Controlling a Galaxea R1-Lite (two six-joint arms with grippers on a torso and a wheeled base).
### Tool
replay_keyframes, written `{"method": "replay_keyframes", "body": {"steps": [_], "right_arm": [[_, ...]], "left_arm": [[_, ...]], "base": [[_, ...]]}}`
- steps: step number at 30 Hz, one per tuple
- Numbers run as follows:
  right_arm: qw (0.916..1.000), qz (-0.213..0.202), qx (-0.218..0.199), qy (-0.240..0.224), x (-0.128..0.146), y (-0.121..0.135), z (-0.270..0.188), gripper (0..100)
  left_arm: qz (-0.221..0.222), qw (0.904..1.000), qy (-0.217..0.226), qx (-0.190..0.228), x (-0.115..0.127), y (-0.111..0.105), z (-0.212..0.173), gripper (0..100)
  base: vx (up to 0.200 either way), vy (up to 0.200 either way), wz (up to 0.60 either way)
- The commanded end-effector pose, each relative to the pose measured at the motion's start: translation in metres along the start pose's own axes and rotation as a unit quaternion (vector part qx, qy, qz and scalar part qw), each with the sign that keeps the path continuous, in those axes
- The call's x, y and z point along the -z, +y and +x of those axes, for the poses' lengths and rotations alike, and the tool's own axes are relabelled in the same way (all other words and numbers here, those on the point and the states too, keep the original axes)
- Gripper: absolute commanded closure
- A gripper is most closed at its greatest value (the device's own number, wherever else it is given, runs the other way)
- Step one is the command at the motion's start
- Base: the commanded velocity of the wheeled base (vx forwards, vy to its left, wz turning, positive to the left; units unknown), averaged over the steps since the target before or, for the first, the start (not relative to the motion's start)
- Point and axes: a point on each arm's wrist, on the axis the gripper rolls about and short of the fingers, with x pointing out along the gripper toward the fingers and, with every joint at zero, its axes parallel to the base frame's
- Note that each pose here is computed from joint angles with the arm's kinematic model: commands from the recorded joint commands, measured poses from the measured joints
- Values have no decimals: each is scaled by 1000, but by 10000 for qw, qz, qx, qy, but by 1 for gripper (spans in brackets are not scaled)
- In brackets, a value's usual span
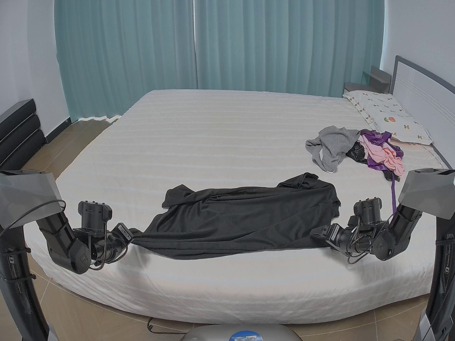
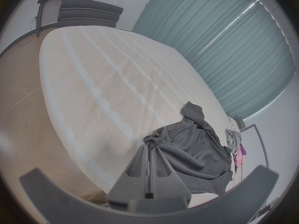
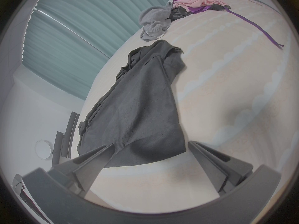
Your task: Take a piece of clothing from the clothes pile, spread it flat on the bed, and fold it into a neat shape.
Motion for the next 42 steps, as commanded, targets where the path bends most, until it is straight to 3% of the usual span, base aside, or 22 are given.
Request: {"method": "replay_keyframes", "body": {"steps": [1,2,8,14,22,28,36,42], "right_arm": [[10000,-17,-32,12,1,4,5,0],[10000,-17,-32,12,1,4,5,100],[9999,11,76,-131,0,5,1,100],[9995,193,75,-219,-6,-1,-38,100],[9989,327,-233,-239,-4,-3,-97,100],[9985,313,-386,-225,9,-2,-132,100],[9998,173,-64,-68,14,-9,-156,100],[9992,43,271,304,19,-18,-156,100]], "left_arm": [[-3,10000,-9,4,0,0,0,100],[-3,10000,-9,4,0,0,0,100],[2,10000,-15,20,-1,-1,-2,100],[-2,9999,-96,102,-4,-5,-9,100],[46,9995,-203,222,-11,-11,-26,100],[299,9995,18,74,-5,-13,-37,100],[472,9982,380,24,2,-16,-46,100],[684,9954,639,-198,7,-12,-46,100]], "base": [[0,0,0],[0,0,0],[0,0,0],[0,0,0],[0,0,0],[0,0,0],[0,0,0],[0,0,0]]}}
